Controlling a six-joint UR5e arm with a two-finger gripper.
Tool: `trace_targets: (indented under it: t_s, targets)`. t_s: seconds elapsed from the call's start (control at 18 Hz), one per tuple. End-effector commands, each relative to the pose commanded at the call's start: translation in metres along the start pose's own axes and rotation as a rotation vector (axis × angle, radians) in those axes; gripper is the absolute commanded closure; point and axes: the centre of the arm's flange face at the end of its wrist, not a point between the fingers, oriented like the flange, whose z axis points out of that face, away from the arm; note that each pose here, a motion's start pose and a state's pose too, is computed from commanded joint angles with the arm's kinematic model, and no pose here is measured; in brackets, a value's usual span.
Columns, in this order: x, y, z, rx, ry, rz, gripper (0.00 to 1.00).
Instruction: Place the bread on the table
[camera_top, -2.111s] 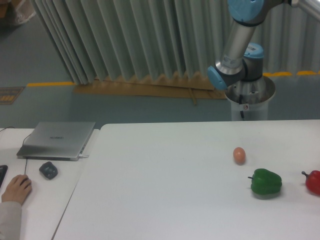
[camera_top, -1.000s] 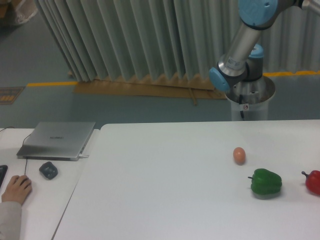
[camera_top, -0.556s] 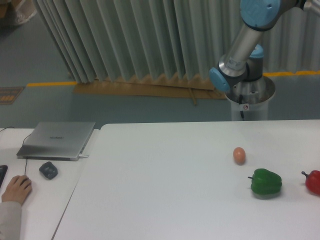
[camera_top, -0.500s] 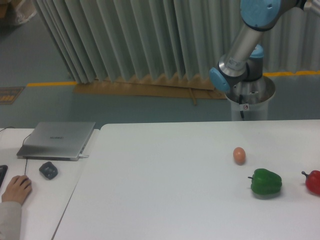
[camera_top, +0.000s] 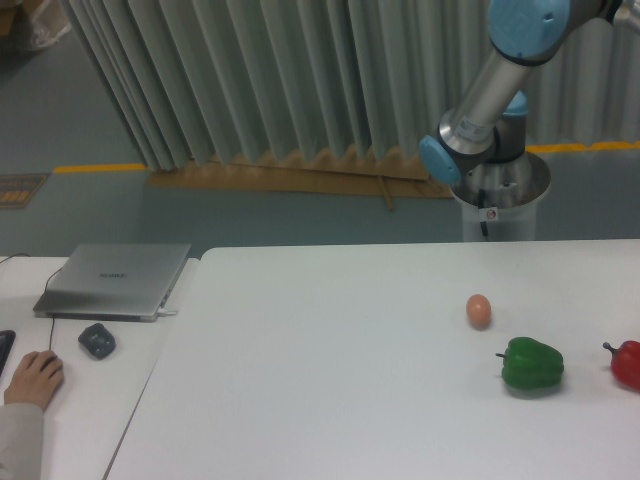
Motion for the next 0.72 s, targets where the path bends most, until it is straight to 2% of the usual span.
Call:
trace_targets:
  t_s: [0.06, 0.11, 0.39, 0.72]
  targets:
    - [0.0, 0.0, -0.001, -0.007, 0.003, -0.008, 0.48]
    - [0.001, 0.0, -0.001, -0.009, 0.006, -0.014, 0.5]
    - [0.001, -0.01, -0.015, -0.012, 0.012, -0.024, 0.55]
    - [0.007, -0.019, -0.034, 0.001, 0.032, -0.021, 0.55]
